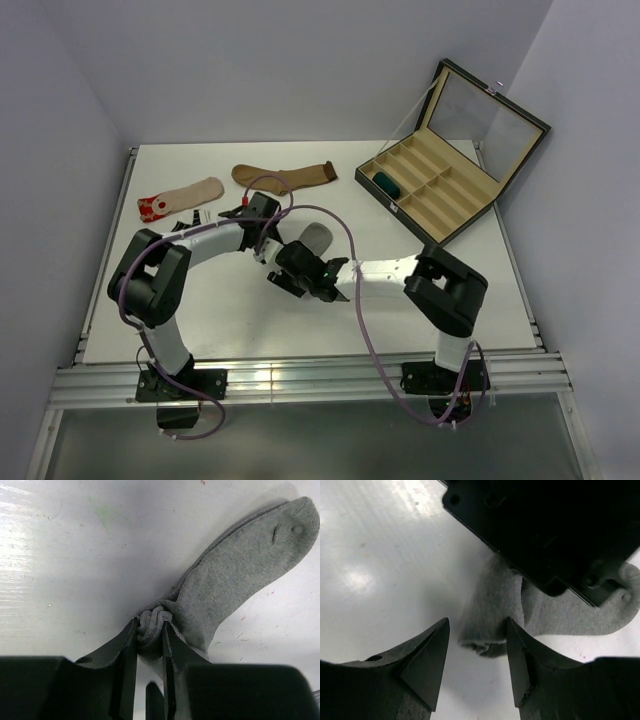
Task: Roll the socks
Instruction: Roll the sock at the center of the board.
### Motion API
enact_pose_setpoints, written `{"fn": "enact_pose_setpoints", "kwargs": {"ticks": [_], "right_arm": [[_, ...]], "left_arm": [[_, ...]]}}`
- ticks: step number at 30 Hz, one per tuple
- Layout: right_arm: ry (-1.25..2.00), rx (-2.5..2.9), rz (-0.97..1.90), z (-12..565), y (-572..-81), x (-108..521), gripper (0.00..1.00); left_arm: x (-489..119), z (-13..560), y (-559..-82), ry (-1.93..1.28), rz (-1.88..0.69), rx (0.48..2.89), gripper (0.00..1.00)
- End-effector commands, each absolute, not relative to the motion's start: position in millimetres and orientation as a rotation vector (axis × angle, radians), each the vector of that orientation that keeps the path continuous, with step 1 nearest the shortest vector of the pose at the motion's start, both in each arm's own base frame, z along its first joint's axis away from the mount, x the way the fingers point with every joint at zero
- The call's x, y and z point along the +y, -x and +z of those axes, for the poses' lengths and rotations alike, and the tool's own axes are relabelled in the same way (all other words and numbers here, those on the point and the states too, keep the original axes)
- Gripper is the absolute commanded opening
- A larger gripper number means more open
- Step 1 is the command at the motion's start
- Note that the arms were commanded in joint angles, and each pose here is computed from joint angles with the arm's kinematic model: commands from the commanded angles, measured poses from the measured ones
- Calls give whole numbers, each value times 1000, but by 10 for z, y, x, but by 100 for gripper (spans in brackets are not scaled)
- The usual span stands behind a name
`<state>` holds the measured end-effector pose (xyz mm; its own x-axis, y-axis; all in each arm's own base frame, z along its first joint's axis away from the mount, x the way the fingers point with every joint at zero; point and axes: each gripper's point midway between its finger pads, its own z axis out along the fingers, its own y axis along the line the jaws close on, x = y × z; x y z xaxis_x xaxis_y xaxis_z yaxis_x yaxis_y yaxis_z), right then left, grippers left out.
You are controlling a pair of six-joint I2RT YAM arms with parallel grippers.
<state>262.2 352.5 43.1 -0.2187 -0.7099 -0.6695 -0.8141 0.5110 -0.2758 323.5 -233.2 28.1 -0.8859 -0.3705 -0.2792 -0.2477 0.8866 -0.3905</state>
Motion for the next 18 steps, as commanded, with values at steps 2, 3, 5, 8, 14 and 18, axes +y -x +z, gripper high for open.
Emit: {"fn": "enact_pose_setpoints", "kwargs": {"ticks": [2, 3, 5, 8, 14, 18], "right_arm": [[1248, 1950, 21, 331, -2782, 3538, 56], [1260, 1956, 2, 283, -2771, 3513, 54], [1276, 1976, -18, 175, -2742, 3473, 53], [1293, 2008, -36, 42, -2694, 3396, 43], [1328, 2101, 51, -109, -2575, 3335, 0], [1284, 2199, 409, 135, -2459, 3420, 0]], "left_arm": [[-2150, 30, -3086, 408, -353, 2801, 18], [-2150, 25, -3083, 401, -352, 2803, 19], [-2158, 30, -3083, 394, -358, 2805, 19], [-2178, 48, -3102, 378, -369, 2802, 20], [-2199, 262, -3235, 353, -393, 2730, 40], [-2118, 643, -3413, 417, -426, 2586, 62]]}}
